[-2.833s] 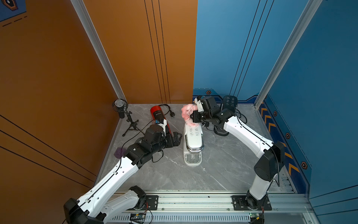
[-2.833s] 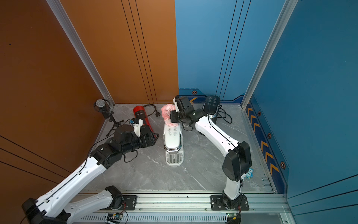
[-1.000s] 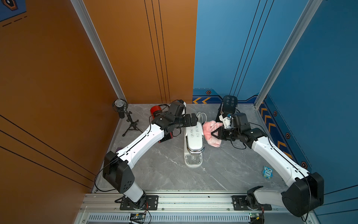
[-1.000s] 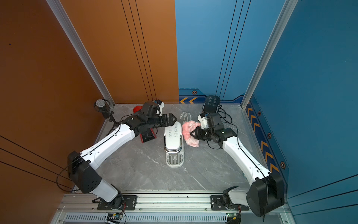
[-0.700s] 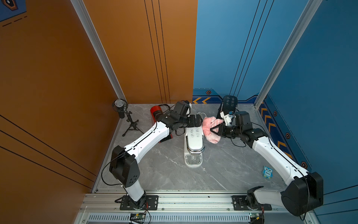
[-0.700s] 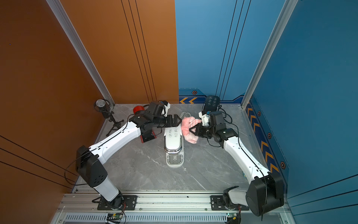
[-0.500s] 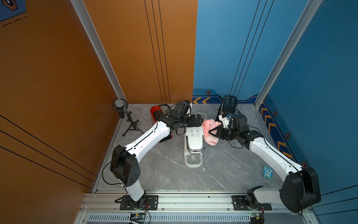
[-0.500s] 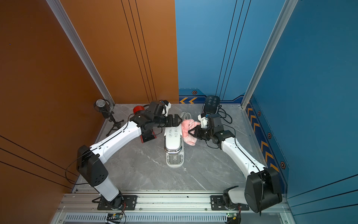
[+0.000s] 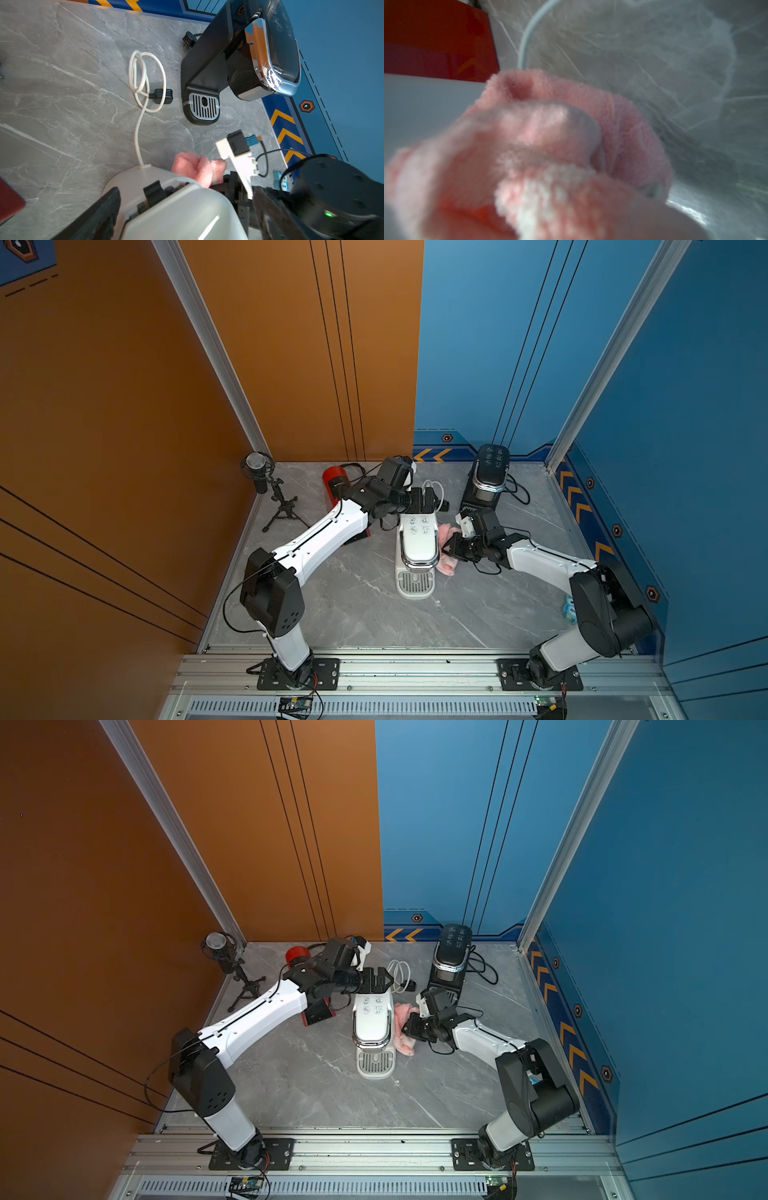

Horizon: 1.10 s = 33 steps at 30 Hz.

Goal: Wipe the surface of a coffee machine
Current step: Wipe the dirt from the surface of the coffee machine.

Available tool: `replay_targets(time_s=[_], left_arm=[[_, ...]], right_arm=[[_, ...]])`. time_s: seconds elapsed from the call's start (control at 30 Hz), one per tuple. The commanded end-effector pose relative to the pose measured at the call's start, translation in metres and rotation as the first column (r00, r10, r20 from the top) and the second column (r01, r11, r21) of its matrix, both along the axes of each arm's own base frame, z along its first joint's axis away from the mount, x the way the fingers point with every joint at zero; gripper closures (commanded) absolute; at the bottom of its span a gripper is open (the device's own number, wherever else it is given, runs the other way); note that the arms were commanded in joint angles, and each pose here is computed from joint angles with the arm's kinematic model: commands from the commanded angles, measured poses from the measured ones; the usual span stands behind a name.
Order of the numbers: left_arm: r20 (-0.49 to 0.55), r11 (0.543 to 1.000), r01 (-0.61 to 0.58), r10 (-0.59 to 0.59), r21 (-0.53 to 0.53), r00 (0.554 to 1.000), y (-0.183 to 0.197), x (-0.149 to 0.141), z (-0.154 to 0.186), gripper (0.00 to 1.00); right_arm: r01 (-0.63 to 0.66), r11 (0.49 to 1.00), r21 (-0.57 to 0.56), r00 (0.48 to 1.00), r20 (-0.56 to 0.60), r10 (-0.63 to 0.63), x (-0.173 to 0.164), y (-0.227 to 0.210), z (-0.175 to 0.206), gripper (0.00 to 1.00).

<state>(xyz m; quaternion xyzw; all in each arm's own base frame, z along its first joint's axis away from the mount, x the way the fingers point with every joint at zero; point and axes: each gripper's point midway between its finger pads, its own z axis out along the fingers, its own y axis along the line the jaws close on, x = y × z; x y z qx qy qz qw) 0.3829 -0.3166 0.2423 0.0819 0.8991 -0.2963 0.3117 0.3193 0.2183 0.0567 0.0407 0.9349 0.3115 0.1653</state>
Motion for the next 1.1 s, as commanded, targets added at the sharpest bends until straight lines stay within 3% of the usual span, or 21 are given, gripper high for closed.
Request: replay_targets(time_s=[0.0,0.13,0.43,0.67,0.83,1.07], left_arm=[[-0.029,0.994,0.102,-0.103,-0.032,0.994,-0.016,-0.031,0.001,0.0],[-0.021,0.991,0.131,-0.132,-0.042,0.991,-0.017,-0.039,0.006,0.0],[0.007,0.971,0.232,-0.232,-0.049,0.973,-0.04,-0.05,0.01,0.0],[0.0,0.957,0.282,-0.283,-0.062,0.959,-0.051,-0.052,0.005,0.0],[0.003,0.954,0.294,-0.294,-0.059,0.956,-0.056,-0.048,0.002,0.0],[0.015,0.972,0.233,-0.232,-0.033,0.973,-0.04,-0.037,0.001,0.01]], right_arm=[[-0.028,0.999,-0.04,1.0,0.006,0.028,-0.005,0.01,-0.026,1.0],[-0.037,0.996,-0.076,0.999,0.006,0.037,-0.009,0.011,-0.03,1.0],[-0.06,0.998,-0.012,0.971,0.233,0.061,0.006,0.017,0.099,1.0],[-0.034,0.999,0.017,0.956,0.292,0.027,0.003,0.003,0.142,1.0],[-0.007,1.0,0.005,0.963,0.269,0.005,0.002,-0.002,0.125,1.0],[0.029,0.998,-0.052,0.991,0.131,-0.022,0.0,-0.004,0.039,1.0]])
